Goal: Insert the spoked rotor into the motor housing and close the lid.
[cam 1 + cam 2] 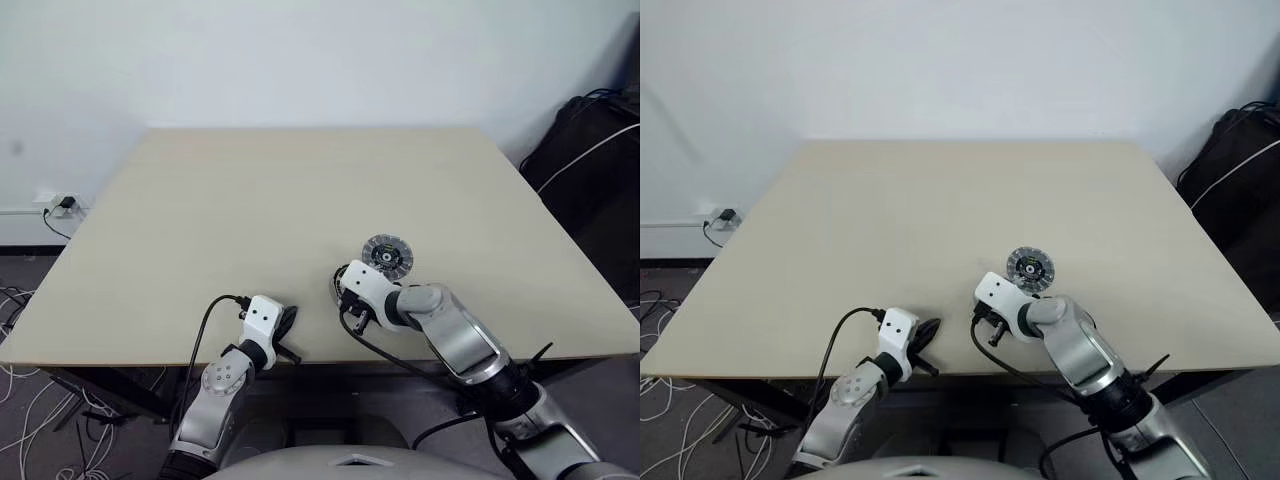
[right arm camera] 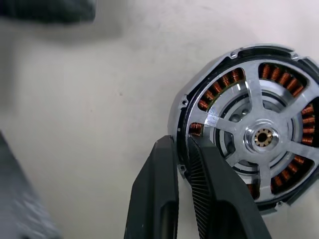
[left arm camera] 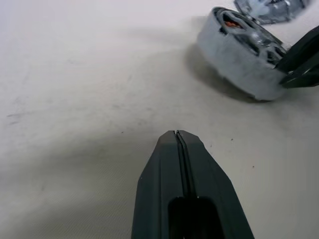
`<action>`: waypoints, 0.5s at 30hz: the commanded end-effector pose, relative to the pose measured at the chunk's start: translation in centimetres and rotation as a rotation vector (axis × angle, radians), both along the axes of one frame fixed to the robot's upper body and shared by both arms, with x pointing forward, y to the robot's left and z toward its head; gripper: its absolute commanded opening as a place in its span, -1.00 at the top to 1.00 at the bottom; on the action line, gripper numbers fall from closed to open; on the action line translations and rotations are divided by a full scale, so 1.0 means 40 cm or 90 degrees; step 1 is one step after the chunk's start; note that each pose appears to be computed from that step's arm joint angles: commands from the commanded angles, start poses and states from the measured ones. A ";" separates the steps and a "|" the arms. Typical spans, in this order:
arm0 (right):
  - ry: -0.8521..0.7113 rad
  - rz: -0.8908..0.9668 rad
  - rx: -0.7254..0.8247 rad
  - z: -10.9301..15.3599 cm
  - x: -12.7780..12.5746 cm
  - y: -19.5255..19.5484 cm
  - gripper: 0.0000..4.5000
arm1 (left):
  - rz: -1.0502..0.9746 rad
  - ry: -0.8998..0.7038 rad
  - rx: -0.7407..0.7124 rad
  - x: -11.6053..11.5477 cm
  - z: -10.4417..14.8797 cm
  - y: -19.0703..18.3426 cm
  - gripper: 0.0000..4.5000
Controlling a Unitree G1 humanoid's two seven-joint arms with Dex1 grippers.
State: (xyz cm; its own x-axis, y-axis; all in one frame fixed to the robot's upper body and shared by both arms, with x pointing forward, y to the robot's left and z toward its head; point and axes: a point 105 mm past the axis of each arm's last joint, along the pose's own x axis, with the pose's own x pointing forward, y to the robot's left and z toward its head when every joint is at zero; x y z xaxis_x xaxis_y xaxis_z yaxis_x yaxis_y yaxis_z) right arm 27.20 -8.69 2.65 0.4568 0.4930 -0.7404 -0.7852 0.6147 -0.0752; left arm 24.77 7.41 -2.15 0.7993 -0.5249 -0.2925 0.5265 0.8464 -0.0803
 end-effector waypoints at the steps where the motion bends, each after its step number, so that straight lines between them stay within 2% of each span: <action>1: -0.023 -0.049 0.058 0.064 0.003 0.018 0.95 | -0.007 -0.031 -0.018 0.012 0.033 -0.013 0.99; 8: 0.016 -0.122 0.121 0.089 -0.007 0.049 0.95 | -0.015 -0.032 -0.017 0.015 0.036 -0.015 0.99; 15: 0.037 -0.235 0.144 0.074 0.034 0.057 0.95 | -0.018 -0.034 -0.015 0.016 0.037 -0.015 0.99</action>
State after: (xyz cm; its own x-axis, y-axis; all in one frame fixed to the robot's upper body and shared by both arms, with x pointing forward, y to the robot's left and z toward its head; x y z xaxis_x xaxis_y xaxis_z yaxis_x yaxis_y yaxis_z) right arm 27.27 -6.09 4.29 0.5261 0.4811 -0.7013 -0.5403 0.8259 0.1613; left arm 24.94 7.15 -1.89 0.7937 -0.5388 -0.2824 0.5385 0.8382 -0.0861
